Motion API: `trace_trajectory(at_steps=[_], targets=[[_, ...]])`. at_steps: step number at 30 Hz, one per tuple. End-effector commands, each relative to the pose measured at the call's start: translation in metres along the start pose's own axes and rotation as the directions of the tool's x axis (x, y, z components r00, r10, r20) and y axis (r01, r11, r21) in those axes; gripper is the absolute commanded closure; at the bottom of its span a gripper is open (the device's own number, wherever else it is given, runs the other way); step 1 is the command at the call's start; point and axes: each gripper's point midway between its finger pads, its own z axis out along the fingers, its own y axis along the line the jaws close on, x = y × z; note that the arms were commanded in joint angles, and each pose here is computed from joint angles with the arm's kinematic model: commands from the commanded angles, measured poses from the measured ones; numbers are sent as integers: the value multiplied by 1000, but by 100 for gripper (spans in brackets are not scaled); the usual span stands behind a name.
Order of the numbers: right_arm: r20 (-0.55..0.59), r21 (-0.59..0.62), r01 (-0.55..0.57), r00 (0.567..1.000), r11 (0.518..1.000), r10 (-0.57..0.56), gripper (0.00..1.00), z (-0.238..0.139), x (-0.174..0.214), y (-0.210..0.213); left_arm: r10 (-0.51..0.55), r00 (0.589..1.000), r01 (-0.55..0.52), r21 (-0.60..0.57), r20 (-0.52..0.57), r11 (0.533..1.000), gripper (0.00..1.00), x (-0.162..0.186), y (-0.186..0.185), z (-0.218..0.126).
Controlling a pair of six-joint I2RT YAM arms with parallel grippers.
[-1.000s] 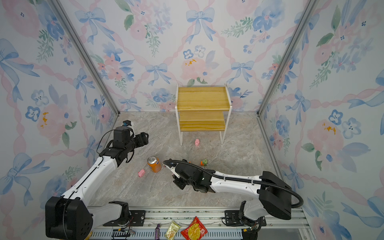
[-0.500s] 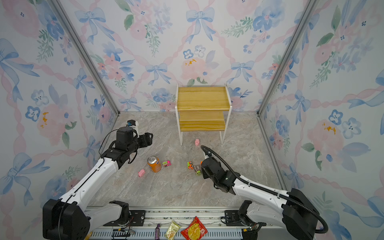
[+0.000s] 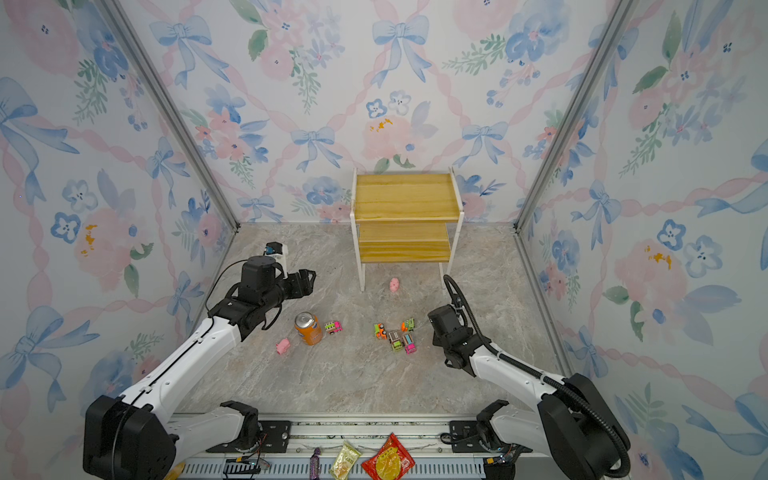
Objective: Place and organize the plastic toys onto the shelf
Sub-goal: 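Carry the pink pig with the right gripper past the toy trucks toward the shelf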
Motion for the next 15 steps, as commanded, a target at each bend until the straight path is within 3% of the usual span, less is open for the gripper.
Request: trace_trajectory(at_steps=[1, 8, 15], targets=[[17, -21, -22, 1000, 1000, 22, 74, 7, -17, 10, -6, 1000, 6, 36, 8, 999, 19, 0, -8, -2], [-18, -12, -8, 1000, 1000, 8, 73, 24, -21, 21, -1, 1000, 1, 40, 7, 999, 19, 1, -10, -2], [-46, -53, 1, 999, 999, -4, 58, 30, -20, 32, -3, 1000, 3, 44, 3, 999, 19, 2, -11, -1]])
